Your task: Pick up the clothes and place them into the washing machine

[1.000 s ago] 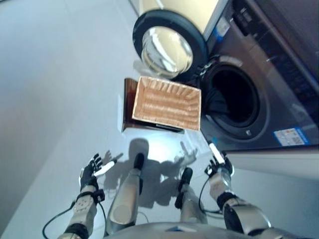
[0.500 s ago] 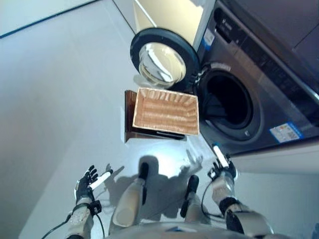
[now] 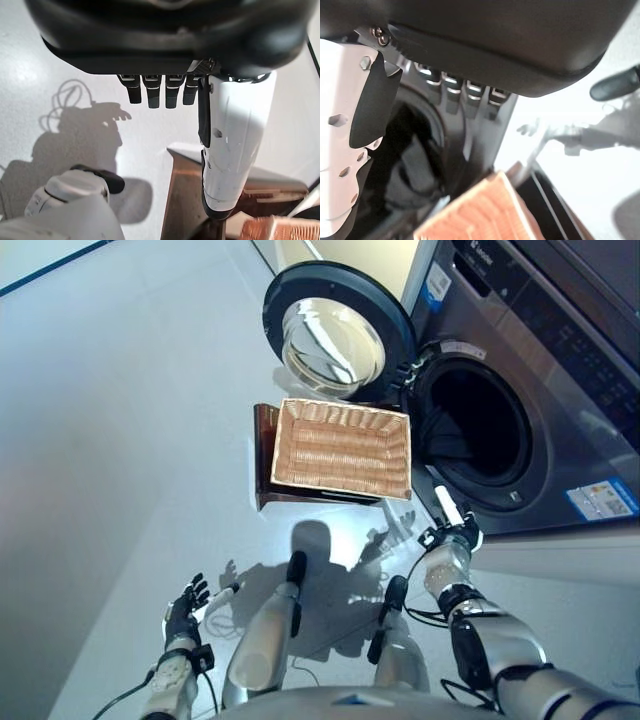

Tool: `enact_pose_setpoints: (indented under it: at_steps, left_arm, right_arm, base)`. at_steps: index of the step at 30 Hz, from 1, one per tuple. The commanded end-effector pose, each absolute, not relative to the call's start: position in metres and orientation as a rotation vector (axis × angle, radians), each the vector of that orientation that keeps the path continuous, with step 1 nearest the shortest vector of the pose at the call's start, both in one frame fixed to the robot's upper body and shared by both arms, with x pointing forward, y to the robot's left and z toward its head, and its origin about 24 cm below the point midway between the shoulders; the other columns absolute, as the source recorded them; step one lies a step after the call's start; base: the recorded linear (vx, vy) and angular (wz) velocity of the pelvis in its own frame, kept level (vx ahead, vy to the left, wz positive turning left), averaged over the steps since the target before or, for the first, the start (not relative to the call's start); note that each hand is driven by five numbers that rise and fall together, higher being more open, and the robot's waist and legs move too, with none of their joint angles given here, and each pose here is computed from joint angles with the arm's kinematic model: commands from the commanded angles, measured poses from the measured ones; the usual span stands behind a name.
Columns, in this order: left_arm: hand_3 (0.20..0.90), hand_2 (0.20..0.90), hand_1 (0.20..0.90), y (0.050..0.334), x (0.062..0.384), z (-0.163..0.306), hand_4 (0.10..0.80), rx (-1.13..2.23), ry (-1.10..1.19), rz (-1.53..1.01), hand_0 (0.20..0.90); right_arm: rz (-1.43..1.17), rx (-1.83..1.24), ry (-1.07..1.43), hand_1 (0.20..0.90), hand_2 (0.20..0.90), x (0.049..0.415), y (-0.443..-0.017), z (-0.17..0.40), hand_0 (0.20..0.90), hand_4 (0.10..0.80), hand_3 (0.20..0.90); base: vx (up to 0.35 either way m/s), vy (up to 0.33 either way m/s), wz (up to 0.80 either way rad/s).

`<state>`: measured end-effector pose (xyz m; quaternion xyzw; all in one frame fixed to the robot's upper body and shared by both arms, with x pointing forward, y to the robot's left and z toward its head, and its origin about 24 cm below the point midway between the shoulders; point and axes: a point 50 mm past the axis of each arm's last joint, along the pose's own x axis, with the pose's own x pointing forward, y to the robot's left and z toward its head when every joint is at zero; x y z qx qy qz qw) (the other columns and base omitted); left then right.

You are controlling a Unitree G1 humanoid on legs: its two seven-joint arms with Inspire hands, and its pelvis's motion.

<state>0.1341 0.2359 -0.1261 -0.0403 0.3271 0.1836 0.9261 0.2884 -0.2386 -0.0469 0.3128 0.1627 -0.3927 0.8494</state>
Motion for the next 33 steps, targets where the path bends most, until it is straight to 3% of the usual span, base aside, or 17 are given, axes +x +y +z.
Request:
enact_pose_setpoints:
  at_steps: [1,10,13,19,33]
  left_arm:
    - [0.9,0.9,0.9,0.248,0.141,-0.118,0.8,-0.055,0.608,0.403,0.9]
    - [0.9,0.9,0.9,0.259,0.146,-0.116,0.8,-0.046,0.601,0.491,0.9]
    - [0.9,0.9,0.9,0.256,0.141,-0.119,0.8,-0.051,0.608,0.504,0.9]
    - [0.9,0.9,0.9,0.253,0.148,-0.118,0.8,-0.037,0.611,0.487,0.9]
    - [0.9,0.9,0.9,0.254,0.163,-0.112,0.8,-0.024,0.576,0.49,0.9]
  right_arm:
    - [-0.831,0.602,0.128,0.9,0.9,0.307,-0.276,-0.004,0.9,0.8,0.9]
    - [-0.888,0.559,0.173,0.9,0.9,0.293,-0.287,-0.015,0.9,0.8,0.9]
    - [-0.919,0.568,0.218,0.9,0.9,0.272,-0.286,-0.036,0.9,0.8,0.9]
    - [-0.924,0.599,0.186,0.9,0.9,0.272,-0.288,-0.034,0.9,0.8,0.9]
    - [-0.86,0.658,0.107,0.9,0.9,0.314,-0.273,0.001,0.9,0.8,0.9]
  base:
    - [0.19,0.065,-0.3]
    - [0.295,-0.215,-0.07]
    - [0.264,-0.529,0.95]
    - [0.021,-0.289,0.65]
    - [0.101,0.066,-0.19]
